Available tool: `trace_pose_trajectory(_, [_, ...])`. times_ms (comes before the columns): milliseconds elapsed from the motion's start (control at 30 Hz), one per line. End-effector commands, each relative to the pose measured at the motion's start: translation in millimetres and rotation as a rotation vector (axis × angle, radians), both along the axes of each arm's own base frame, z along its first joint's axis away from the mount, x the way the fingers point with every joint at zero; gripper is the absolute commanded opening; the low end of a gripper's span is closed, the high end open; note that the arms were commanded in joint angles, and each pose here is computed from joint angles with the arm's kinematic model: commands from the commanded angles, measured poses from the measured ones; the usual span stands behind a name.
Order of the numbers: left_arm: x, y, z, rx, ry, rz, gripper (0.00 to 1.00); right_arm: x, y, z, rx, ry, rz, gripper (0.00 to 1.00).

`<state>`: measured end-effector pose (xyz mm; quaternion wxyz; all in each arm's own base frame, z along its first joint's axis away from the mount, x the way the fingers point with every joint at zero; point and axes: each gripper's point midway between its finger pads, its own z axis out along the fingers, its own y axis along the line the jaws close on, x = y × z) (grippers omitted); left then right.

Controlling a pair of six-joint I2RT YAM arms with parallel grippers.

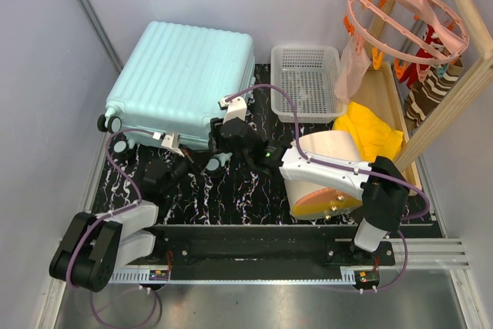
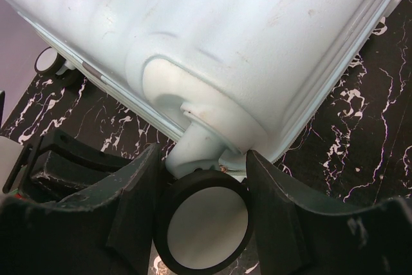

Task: Open, take out, and arrange the luggage
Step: Unzip the luggage at the center of the board.

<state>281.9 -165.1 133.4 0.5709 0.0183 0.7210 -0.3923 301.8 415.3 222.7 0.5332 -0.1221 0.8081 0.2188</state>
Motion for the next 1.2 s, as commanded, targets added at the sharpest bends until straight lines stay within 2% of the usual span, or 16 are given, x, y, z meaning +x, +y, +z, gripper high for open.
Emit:
trace_pose_trajectory(0, [11,4,27,0.041,-0.169,-0.014,0.00,-4,-12,14,-0.013,-0.017,-0.018,0.00])
trace_pose_trajectory(100, [6,-7,29,0.001,-0.182,-0.078,0.03,-4,-11,14,-0.007,-0.013,-0.014,0.00])
trace_pose_trajectory(500, [-20,-36,45,-0.190,-0.189,-0.301,0.00,-5,-18,10,-0.025,-0.017,-0.022,0.00])
trace_pose_trajectory(667, [-19,-32,46,-0.206,-0.172,-0.266,0.00,-5,-20,11,-0.027,-0.021,-0.026,0.03])
trace_pose_trajectory(700, [-18,-29,50,-0.211,-0.180,-0.248,0.09,-6,-21,12,-0.028,-0.021,-0.024,0.07])
trace_pose_trajectory(767, [-14,-26,44,-0.202,-0.139,-0.213,0.38,-10,-25,15,-0.023,-0.024,-0.012,0.20])
trace_pose_trajectory(800, [-15,-22,53,-0.200,-0.167,-0.196,0.57,-13,-26,16,-0.017,-0.020,0.002,0.44])
trace_pose_trajectory(833, [-12,-19,41,-0.173,-0.115,-0.172,0.66,-17,-30,28,0.012,-0.030,0.013,0.55])
trace_pose_trajectory(867, [-12,-12,54,-0.169,-0.152,-0.136,0.73,-24,-35,23,0.007,-0.020,0.031,0.64])
trace_pose_trajectory(900, [-11,-7,54,-0.153,-0.144,-0.106,0.77,-30,-37,26,0.024,-0.017,0.055,0.70])
trace_pose_trajectory(933, [-8,-2,35,-0.102,-0.063,-0.073,0.80,-35,-44,43,0.081,-0.036,0.061,0.73])
trace_pose_trajectory(967, [-2,9,34,-0.079,-0.047,-0.001,0.81,-41,-51,30,0.074,-0.020,0.067,0.75])
trace_pose_trajectory(1000, [-6,16,54,-0.067,-0.105,0.032,0.83,-48,-54,28,0.088,-0.013,0.090,0.76])
trace_pose_trajectory(1033, [-8,24,34,-0.002,-0.019,0.070,0.86,-53,-58,41,0.140,-0.038,0.099,0.76])
trace_pose_trajectory(1100, [-6,43,61,0.005,-0.071,0.179,0.91,-64,-65,17,0.122,-0.015,0.132,0.77])
trace_pose_trajectory(1167, [-11,38,68,-0.019,-0.043,0.152,0.94,-73,-67,4,0.120,-0.006,0.150,0.78])
